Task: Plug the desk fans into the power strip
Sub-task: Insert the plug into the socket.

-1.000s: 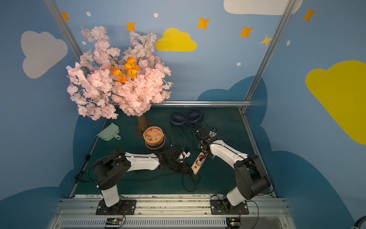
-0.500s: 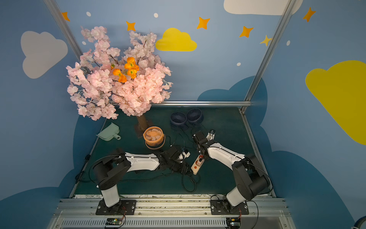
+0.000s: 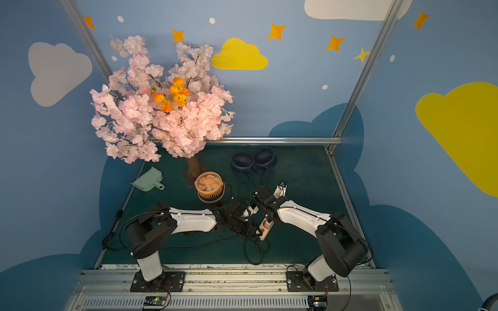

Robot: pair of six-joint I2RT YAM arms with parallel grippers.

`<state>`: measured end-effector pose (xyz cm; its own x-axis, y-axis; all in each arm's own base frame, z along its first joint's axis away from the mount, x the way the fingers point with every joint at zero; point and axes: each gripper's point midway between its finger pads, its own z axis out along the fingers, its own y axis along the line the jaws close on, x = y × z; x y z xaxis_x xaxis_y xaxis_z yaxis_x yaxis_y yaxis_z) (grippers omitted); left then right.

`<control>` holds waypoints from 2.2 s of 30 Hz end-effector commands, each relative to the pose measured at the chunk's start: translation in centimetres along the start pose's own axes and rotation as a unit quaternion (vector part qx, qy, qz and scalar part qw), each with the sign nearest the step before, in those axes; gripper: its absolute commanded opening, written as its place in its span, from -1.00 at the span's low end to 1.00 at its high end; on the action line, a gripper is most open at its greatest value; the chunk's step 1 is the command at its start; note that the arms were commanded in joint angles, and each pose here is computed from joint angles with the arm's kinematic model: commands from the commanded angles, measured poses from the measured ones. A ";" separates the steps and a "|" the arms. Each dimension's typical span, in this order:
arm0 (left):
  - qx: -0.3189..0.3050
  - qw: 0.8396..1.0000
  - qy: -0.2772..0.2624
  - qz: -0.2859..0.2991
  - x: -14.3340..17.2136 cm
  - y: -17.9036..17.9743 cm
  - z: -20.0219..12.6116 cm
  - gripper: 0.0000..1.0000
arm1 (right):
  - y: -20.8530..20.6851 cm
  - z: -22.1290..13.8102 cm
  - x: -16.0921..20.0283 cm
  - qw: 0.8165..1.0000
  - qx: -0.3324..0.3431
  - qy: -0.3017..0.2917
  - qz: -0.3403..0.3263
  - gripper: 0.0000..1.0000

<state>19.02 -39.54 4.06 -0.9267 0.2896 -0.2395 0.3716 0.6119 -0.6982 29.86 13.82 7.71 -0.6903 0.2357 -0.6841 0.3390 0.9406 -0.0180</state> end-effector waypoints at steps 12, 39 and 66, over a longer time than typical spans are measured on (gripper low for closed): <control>0.005 1.000 -0.007 0.007 -0.1 -0.2 -0.2 -0.03 | -2.9 -0.7 12.3 0.979 0.019 0.186 -0.085 -1.00; 0.001 1.000 -0.004 0.003 0.0 0.1 0.1 -0.08 | -4.7 2.9 18.4 0.937 0.053 0.333 -0.095 -1.00; 0.001 1.000 -0.014 0.007 -0.3 -0.2 -0.4 -0.15 | -2.0 0.5 13.0 0.957 -0.024 0.286 -0.033 -1.00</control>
<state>19.45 -39.63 4.13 -0.9279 0.2731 -0.2538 0.3714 0.6167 -0.6941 28.51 14.20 4.25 -0.7689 0.3180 -0.5547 0.3555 0.9337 0.0424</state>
